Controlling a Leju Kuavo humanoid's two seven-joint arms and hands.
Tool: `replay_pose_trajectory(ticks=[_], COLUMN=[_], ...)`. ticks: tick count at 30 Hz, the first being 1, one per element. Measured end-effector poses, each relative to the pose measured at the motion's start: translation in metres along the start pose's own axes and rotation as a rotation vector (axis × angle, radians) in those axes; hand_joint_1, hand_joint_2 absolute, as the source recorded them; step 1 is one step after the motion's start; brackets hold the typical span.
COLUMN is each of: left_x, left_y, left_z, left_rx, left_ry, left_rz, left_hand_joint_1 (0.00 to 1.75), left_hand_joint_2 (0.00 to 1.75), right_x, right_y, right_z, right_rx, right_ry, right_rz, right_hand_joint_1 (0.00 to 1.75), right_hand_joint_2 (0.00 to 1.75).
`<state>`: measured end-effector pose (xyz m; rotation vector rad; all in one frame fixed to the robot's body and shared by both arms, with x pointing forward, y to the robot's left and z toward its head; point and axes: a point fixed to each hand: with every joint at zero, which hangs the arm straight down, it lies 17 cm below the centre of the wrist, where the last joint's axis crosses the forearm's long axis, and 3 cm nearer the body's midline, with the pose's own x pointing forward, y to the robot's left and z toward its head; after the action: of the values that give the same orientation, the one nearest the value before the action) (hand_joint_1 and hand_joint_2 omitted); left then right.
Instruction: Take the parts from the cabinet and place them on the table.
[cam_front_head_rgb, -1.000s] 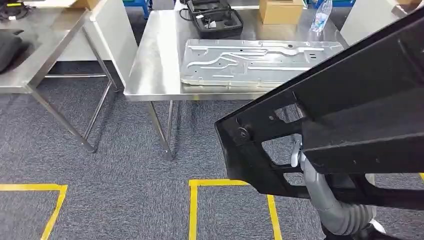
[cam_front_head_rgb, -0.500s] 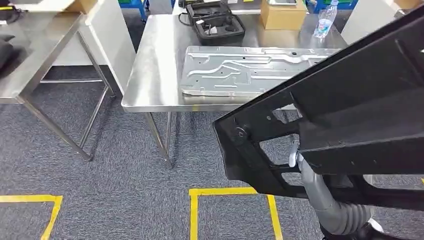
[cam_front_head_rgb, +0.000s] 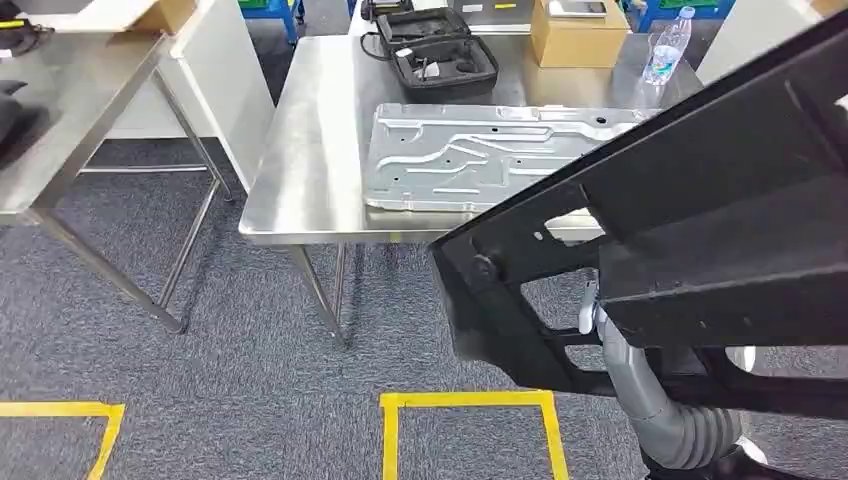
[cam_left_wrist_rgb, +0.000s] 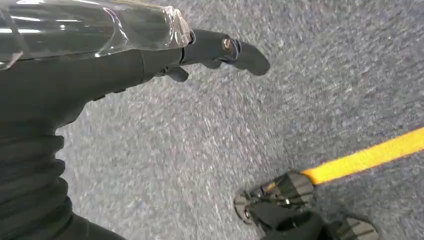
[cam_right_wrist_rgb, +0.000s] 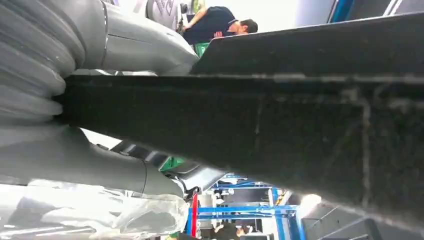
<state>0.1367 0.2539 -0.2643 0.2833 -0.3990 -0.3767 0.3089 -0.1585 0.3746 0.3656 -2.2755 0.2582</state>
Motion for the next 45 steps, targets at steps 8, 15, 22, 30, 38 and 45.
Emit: replay_pose_trajectory(ticks=[8, 15, 22, 30, 38, 45], left_x=[-0.001, -0.002, -0.002, -0.006, -0.009, -0.011], left_y=[-0.002, -0.002, -0.002, -0.003, -0.003, -0.002], left_z=[0.001, 0.001, 0.001, 0.002, 0.002, 0.002], left_rx=[-0.002, -0.003, -0.003, -0.003, -0.004, -0.002], left_ry=[0.002, 0.004, 0.007, 0.012, 0.021, 0.018], left_rz=[0.001, 0.001, 0.010, 0.028, 0.022, 0.018], left_hand_joint_1=[0.00, 0.00, 0.00, 0.00, 0.00, 0.00], left_hand_joint_2=[1.75, 1.75, 1.75, 1.75, 1.75, 1.75], right_x=[0.001, 0.001, 0.000, 0.000, -0.001, -0.002], right_y=[0.000, 0.000, 0.000, 0.003, 0.006, 0.007], right_z=[-0.001, -0.001, -0.001, -0.001, 0.001, 0.002], right_rx=[0.001, 0.003, 0.005, 0.013, 0.016, 0.018], right_ry=[-0.003, -0.002, -0.001, 0.001, 0.006, 0.013], right_rz=[0.001, 0.002, 0.002, -0.004, -0.004, -0.007], right_hand_joint_1=[1.75, 1.75, 1.75, 1.75, 1.75, 1.75], right_hand_joint_2=[1.75, 1.75, 1.75, 1.75, 1.75, 1.75])
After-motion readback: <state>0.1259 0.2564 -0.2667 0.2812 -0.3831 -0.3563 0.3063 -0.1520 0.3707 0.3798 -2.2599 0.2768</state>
